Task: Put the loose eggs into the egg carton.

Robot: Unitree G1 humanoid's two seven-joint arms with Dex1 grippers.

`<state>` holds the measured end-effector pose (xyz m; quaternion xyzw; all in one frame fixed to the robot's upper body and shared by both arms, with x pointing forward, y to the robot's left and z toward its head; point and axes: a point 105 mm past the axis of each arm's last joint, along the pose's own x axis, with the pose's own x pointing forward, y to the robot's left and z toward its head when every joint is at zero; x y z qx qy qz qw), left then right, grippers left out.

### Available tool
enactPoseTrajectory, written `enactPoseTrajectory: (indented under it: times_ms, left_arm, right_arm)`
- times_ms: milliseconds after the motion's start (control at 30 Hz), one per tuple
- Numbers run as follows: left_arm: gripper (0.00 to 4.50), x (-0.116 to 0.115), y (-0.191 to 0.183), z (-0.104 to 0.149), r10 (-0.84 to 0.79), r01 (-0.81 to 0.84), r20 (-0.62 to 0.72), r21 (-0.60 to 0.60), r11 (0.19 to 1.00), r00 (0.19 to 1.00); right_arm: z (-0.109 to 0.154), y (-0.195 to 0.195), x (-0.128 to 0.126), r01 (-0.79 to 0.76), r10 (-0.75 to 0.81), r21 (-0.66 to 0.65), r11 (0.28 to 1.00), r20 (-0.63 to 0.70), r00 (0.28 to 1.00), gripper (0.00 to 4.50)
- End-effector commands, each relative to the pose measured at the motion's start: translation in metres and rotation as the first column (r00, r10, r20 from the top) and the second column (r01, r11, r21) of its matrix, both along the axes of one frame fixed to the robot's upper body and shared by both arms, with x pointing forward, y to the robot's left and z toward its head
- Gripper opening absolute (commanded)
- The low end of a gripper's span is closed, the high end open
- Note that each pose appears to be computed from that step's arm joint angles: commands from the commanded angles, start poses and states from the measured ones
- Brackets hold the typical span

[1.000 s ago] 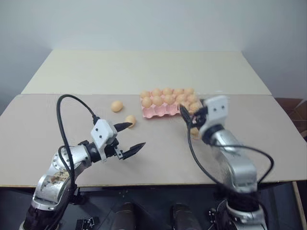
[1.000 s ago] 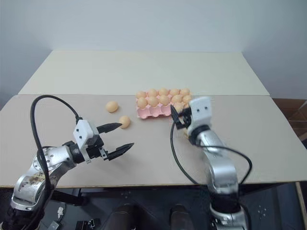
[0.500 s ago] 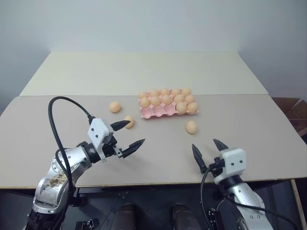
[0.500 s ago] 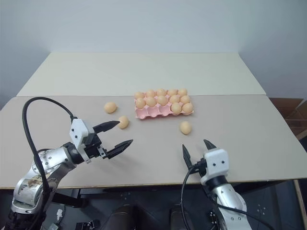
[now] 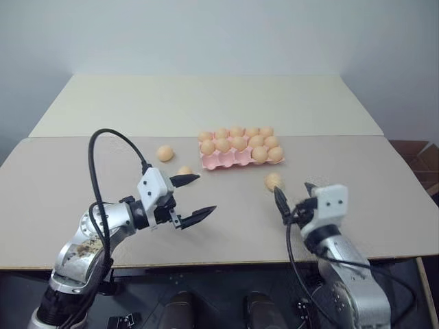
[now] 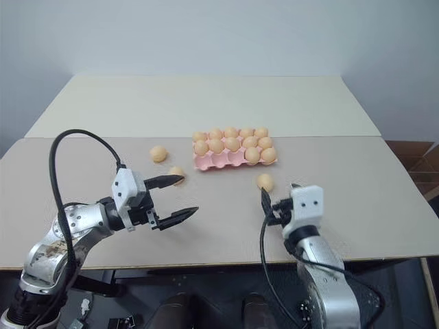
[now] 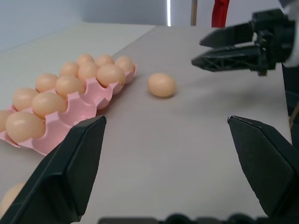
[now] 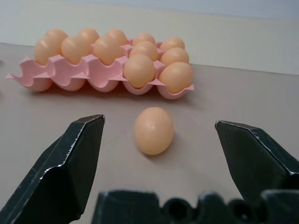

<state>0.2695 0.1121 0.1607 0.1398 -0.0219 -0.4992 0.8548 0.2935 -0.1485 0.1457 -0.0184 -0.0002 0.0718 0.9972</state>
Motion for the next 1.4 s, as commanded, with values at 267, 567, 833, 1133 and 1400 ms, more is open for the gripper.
enactPoseTrajectory:
  times_ms: [267,567,833,1133,1400]
  left_arm:
    - [4.5,-0.003,-0.001,-0.002,-0.029,0.028,0.044,0.013,1.0,0.999]
    - [4.5,-0.004,0.003,-0.007,-0.011,0.01,0.045,0.016,1.0,0.999]
    - [4.5,-0.003,0.004,-0.007,0.012,-0.013,0.048,0.012,1.0,0.999]
    - [4.5,0.007,0.024,-0.007,0.163,-0.166,0.067,0.035,0.986,0.984]
    - [4.5,0.012,0.033,-0.006,0.23,-0.235,0.091,0.054,0.97,0.969]
  right_arm:
    - [-0.003,0.012,0.051,0.095,-0.09,0.024,0.995,-0.165,0.982,4.43]
    - [-0.021,0.013,0.062,0.108,-0.118,-0.057,0.992,-0.209,0.971,4.43]
    - [-0.019,0.01,0.067,0.109,-0.114,-0.033,0.993,-0.202,0.973,3.17]
    - [0.035,0.048,0.063,-0.048,0.047,-0.01,0.999,-0.047,0.998,1.5]
    - [0.048,0.09,0.08,-0.17,0.17,-0.028,0.985,-0.01,0.985,1.4]
